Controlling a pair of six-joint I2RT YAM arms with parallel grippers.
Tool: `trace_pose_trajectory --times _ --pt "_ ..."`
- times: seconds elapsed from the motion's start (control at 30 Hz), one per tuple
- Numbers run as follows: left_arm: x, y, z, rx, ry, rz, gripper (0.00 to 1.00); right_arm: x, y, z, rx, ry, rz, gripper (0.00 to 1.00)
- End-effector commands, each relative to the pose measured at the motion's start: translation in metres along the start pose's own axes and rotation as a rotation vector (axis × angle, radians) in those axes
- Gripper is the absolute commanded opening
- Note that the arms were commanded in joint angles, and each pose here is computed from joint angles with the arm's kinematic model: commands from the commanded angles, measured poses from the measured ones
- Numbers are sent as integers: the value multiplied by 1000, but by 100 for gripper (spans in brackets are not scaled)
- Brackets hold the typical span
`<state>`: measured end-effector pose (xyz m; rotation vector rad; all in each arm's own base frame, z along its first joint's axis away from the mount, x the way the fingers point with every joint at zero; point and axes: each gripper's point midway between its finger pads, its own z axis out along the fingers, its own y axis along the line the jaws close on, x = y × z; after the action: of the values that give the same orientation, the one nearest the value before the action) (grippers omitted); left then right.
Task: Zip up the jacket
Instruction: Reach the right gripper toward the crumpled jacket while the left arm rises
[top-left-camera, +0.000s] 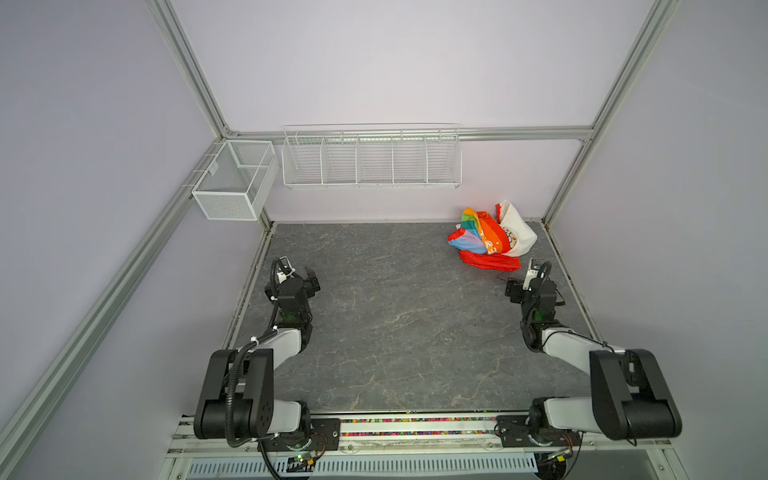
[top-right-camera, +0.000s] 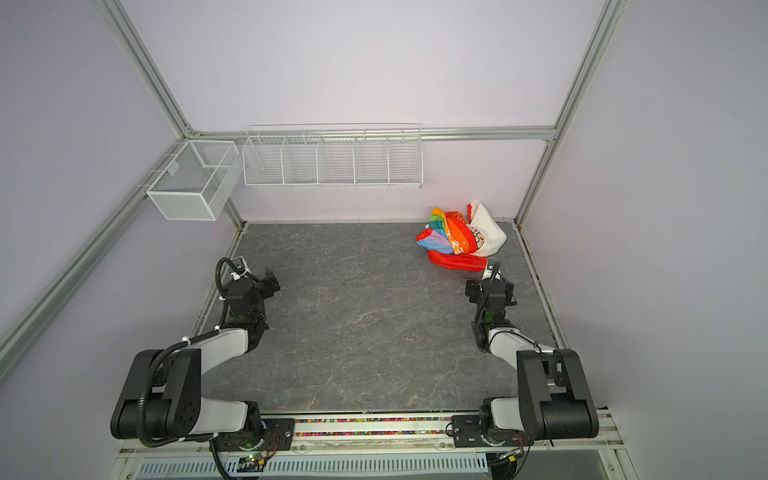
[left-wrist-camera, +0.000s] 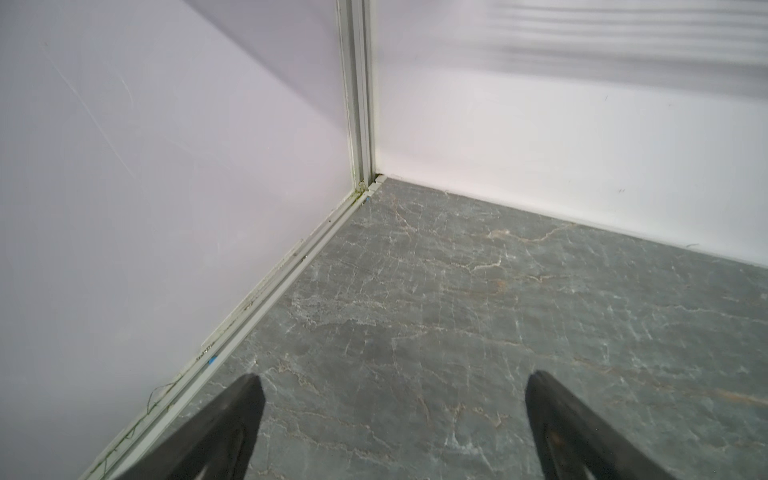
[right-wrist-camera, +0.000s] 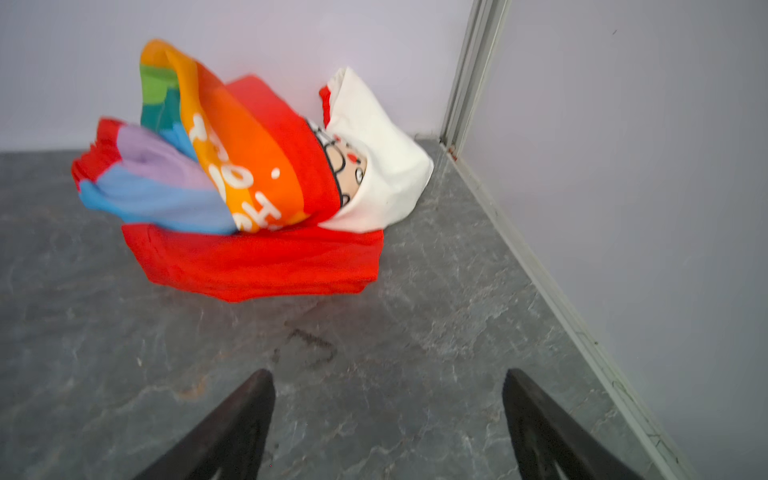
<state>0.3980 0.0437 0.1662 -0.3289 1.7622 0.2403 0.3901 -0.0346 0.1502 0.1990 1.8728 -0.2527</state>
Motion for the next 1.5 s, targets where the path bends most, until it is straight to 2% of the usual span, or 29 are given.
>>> trace_pose_trajectory --times 0.0,0.1,0.17,0.3,0.43,0.57,0.63,0.7,0.83,1.0,1.17,1.27,1.33,1.47 --pt "-16 14 -7 -73 10 -41 99 -22 -3 -15 0 -11 55 88" --pt "-45 28 -18 -148 -16 -150 99 -51 -2 -30 -29 4 137 89" --pt "-64 31 -27 -163 -9 -249 99 -61 -3 -36 -24 105 197 88" --pt "-98 7 -46 -5 57 -334 99 -82 16 -40 -109 299 138 89" --pt "-111 -9 -73 144 64 -419 99 -77 16 -33 -106 350 142 88" --pt "-112 9 -103 140 3 -534 99 -67 5 -28 -88 395 319 89" --pt "-110 26 -119 103 -21 -629 99 -62 14 -23 -198 463 455 89" --pt "-108 30 -131 124 -24 -685 99 -60 23 -18 -256 514 495 88" --pt "-102 18 -147 232 17 -736 99 -55 42 -5 -284 580 438 88" --pt "-87 1 -154 310 120 -735 100 -48 64 11 -295 607 372 99" --pt "-69 -15 -155 365 241 -731 100 -44 101 23 -361 625 253 97" --pt "-64 -45 -160 523 331 -689 100 -32 117 35 -335 687 169 93" --pt "-52 -61 -164 590 428 -685 100 -25 127 45 -320 708 116 94" --pt "-30 -65 -175 628 496 -648 100 -14 143 61 -270 721 11 99"
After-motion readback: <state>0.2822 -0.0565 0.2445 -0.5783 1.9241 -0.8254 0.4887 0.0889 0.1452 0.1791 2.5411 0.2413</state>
